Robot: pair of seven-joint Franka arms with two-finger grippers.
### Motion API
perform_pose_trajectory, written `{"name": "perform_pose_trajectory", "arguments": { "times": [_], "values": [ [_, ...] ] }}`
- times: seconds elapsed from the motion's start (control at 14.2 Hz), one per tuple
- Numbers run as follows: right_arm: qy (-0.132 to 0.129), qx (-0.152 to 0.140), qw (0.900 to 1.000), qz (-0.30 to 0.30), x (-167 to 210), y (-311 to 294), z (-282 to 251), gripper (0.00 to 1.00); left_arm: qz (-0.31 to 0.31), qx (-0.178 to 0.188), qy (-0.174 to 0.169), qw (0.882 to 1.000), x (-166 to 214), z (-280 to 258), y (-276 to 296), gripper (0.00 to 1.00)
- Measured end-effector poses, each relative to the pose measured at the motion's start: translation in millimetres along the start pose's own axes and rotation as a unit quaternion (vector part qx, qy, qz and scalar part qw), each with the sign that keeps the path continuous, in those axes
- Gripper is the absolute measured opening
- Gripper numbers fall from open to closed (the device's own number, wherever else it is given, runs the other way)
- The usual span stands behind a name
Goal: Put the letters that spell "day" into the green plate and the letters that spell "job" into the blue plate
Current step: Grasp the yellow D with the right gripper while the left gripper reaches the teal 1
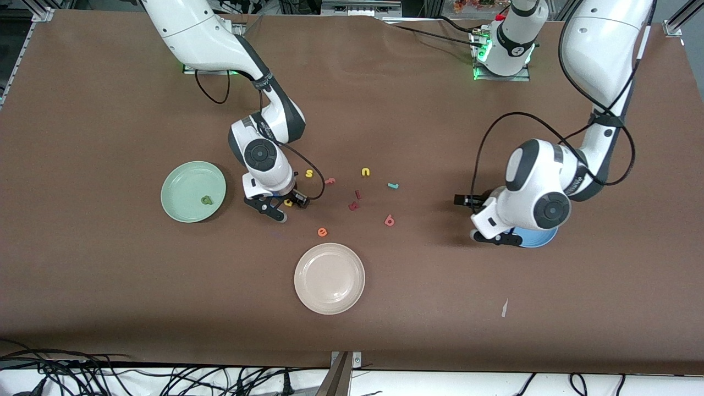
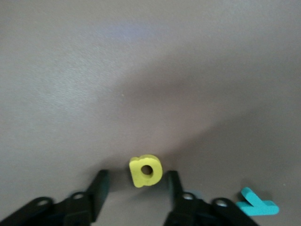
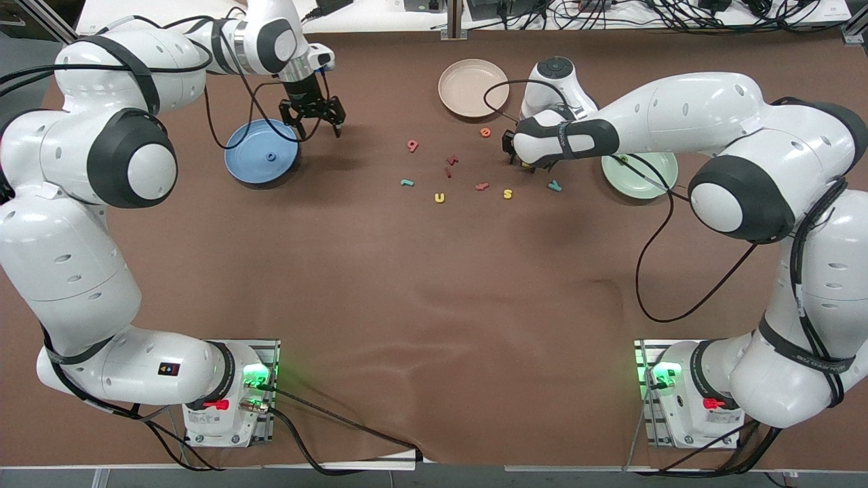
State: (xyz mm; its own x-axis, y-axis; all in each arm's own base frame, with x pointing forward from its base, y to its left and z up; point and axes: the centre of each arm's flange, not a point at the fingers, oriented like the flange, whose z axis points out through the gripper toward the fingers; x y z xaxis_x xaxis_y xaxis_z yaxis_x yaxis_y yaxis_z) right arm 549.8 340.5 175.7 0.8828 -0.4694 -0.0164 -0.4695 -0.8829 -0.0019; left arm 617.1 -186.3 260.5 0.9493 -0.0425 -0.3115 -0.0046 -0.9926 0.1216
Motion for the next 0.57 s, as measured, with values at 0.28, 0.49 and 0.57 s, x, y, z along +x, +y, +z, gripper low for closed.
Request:
{"name": "perform_pose_trajectory", "arguments": {
  "times": [0.28,0.49,0.57],
  "values": [
    [0.006,0.004,1.0,0.003,7.6,-0.2,-6.1,0.26,-0.076,-0.017,0.045,0.996,-30.0,25.7,54.0,1.0],
    [0.018,-0.004,1.0,-0.002,33.7,10.5,-29.8,0.26,-0.167,-0.013,0.058,0.984,-49.7,51.6,97.5,1.0],
    [0.016,-0.017,1.0,-0.015,44.2,19.5,-41.1,0.26,-0.2,-0.009,0.061,0.978,-56.8,60.4,113.0,1.0]
  ]
}}
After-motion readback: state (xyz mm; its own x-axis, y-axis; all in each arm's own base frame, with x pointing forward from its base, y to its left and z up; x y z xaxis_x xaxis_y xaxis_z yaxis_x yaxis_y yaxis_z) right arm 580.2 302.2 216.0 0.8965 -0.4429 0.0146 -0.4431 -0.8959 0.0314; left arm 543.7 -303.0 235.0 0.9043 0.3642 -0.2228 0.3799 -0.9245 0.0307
